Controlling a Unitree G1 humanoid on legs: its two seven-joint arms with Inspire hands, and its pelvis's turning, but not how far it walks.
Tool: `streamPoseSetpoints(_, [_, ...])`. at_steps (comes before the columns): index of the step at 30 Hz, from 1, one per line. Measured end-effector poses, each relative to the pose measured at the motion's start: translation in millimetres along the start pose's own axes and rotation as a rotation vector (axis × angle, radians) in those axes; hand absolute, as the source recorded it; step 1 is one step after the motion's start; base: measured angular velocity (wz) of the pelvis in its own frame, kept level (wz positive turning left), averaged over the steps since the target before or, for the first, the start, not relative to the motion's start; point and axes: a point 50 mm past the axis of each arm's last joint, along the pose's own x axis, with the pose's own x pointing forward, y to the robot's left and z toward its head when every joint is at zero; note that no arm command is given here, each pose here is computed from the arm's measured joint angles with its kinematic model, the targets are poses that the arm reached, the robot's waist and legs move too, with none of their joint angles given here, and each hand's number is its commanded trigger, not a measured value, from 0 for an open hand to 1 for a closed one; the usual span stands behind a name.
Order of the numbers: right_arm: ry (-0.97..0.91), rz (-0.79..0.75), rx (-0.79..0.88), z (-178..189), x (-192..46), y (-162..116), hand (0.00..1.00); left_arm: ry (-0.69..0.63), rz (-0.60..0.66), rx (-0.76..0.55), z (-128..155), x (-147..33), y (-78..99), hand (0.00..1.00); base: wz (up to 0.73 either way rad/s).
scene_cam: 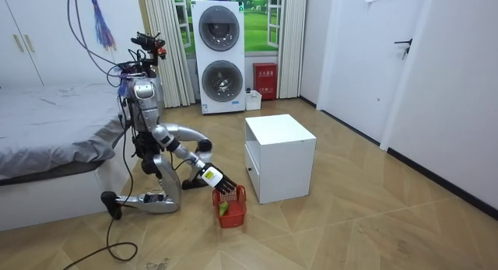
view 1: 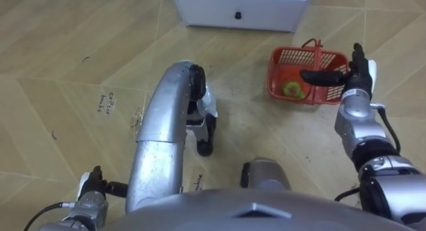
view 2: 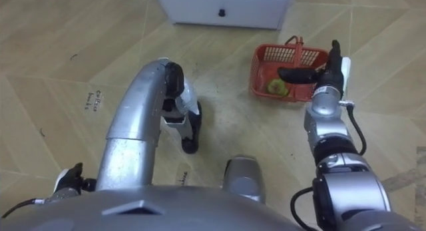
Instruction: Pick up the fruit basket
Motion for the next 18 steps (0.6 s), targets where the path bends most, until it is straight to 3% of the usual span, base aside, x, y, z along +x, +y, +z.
streamPoseSetpoints(18, [0.147,-0.055,-0.022,-22,8,-44,0.0,0.004,-0.053,-0.031,2,0.7,1.6,0.0,0.01])
